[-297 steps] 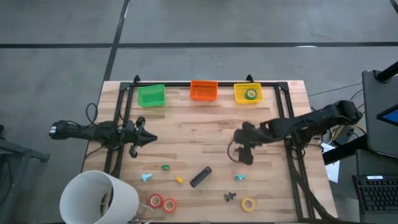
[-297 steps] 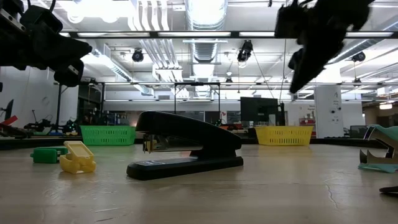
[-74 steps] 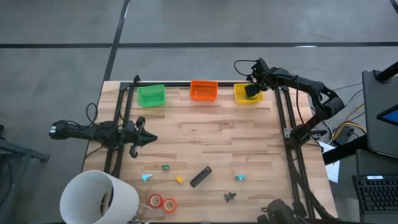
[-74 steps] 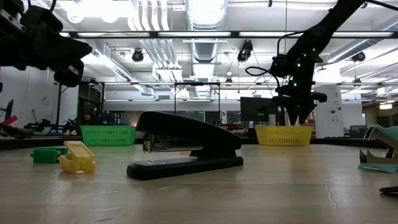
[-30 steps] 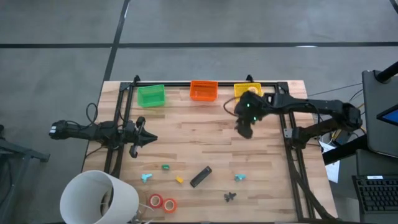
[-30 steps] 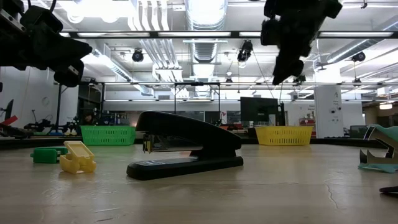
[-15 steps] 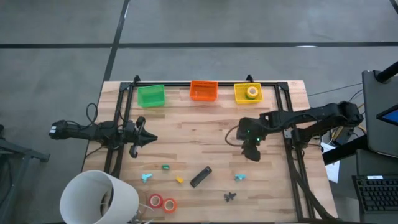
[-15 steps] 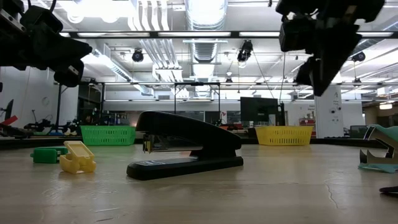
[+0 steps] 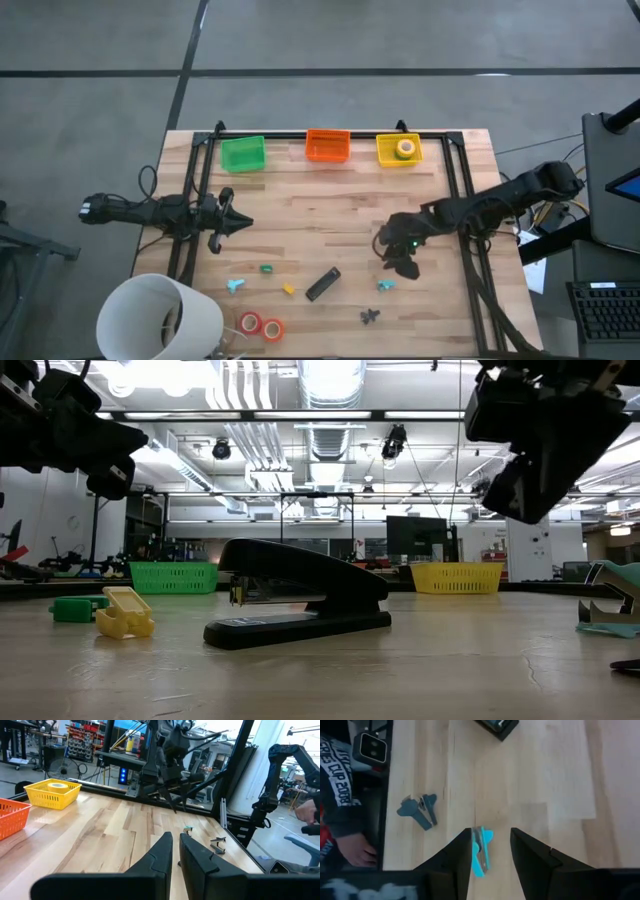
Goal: Pick and place Stapler, Stapler remover, tape
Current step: Put the right blue staple remover into the orange bin
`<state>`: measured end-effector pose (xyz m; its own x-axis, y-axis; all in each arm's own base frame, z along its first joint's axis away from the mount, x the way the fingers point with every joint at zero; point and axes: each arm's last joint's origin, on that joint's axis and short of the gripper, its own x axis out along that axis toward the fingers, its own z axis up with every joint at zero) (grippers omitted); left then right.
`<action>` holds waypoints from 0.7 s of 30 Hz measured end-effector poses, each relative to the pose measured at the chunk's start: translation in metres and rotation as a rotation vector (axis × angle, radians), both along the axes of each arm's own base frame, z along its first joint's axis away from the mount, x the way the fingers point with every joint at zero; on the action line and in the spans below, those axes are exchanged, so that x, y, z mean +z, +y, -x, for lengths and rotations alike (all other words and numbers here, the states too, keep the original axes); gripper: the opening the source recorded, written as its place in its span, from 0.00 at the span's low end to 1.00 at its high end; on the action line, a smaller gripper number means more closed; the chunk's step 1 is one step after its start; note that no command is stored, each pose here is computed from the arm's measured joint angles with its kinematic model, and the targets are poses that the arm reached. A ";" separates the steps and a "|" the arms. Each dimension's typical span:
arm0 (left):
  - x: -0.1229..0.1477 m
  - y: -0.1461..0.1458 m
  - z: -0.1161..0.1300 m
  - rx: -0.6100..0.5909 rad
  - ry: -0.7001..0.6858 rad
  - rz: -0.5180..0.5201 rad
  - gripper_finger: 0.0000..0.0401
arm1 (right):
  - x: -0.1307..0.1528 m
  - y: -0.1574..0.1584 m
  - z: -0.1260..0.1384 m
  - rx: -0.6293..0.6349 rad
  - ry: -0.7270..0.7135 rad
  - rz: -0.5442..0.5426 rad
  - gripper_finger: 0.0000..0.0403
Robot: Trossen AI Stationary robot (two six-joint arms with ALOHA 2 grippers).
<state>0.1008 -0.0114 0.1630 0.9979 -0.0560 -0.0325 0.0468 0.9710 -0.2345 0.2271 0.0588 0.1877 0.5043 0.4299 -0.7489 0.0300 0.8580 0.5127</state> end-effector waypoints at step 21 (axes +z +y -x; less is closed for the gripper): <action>0.000 0.000 0.000 0.000 0.000 0.000 0.09 | -0.031 0.025 0.014 -0.042 -0.062 -0.044 0.32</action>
